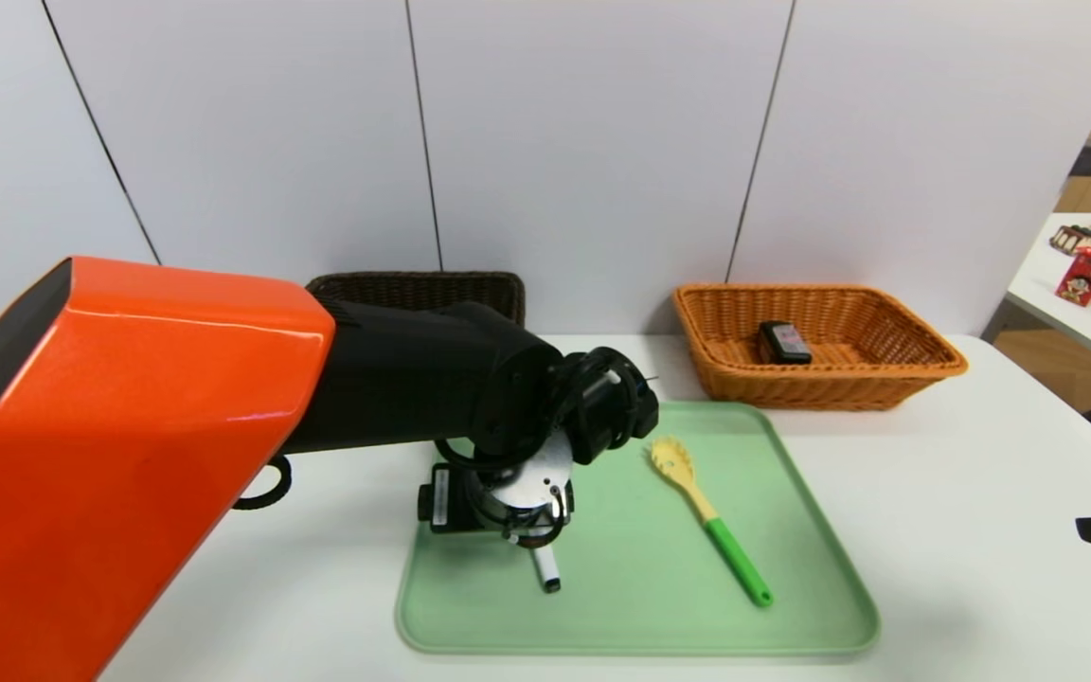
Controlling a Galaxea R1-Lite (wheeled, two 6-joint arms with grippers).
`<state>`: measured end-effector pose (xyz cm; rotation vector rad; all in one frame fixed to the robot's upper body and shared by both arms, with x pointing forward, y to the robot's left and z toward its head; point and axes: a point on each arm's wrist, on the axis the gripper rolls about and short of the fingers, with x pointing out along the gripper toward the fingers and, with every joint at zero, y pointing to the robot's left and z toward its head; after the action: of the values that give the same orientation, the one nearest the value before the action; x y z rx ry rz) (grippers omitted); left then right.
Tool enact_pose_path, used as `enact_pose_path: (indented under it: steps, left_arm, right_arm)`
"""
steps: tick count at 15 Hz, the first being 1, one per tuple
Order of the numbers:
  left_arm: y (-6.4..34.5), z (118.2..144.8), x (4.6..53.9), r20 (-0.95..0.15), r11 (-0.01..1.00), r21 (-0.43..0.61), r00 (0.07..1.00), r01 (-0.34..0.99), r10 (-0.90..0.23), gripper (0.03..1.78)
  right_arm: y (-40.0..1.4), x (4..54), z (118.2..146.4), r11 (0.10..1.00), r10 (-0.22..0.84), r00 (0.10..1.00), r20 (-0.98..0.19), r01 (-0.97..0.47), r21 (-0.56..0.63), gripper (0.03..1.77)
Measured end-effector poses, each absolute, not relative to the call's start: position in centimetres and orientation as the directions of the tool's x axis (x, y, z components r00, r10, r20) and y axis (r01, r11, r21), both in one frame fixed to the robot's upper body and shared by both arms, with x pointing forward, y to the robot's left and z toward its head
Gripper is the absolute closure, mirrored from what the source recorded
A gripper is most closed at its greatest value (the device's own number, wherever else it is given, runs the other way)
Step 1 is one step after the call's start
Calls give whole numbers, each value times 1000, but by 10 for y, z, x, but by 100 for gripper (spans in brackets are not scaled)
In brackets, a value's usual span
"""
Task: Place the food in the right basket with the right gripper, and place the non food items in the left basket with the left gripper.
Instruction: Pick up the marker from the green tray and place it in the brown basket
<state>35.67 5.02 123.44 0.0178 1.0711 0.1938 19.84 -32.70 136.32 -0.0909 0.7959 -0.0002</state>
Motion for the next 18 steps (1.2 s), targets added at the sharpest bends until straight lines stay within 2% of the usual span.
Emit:
enact_pose_path:
  steps: [7,11,18]
  left_arm:
    - [38,1237,355,-866,988,70,484,-137,128,12]
    - [29,1241,358,-883,983,-29,466,-180,59,12]
    - [28,1240,360,-886,981,-38,460,-189,54,12]
  right_arm:
    - [-326,198,1359,996,-28,689,-724,-46,-82,10]
    - [-325,198,1355,995,-25,678,-734,-52,-83,10]
    - [-325,200,1353,995,-21,669,-743,-59,-81,10]
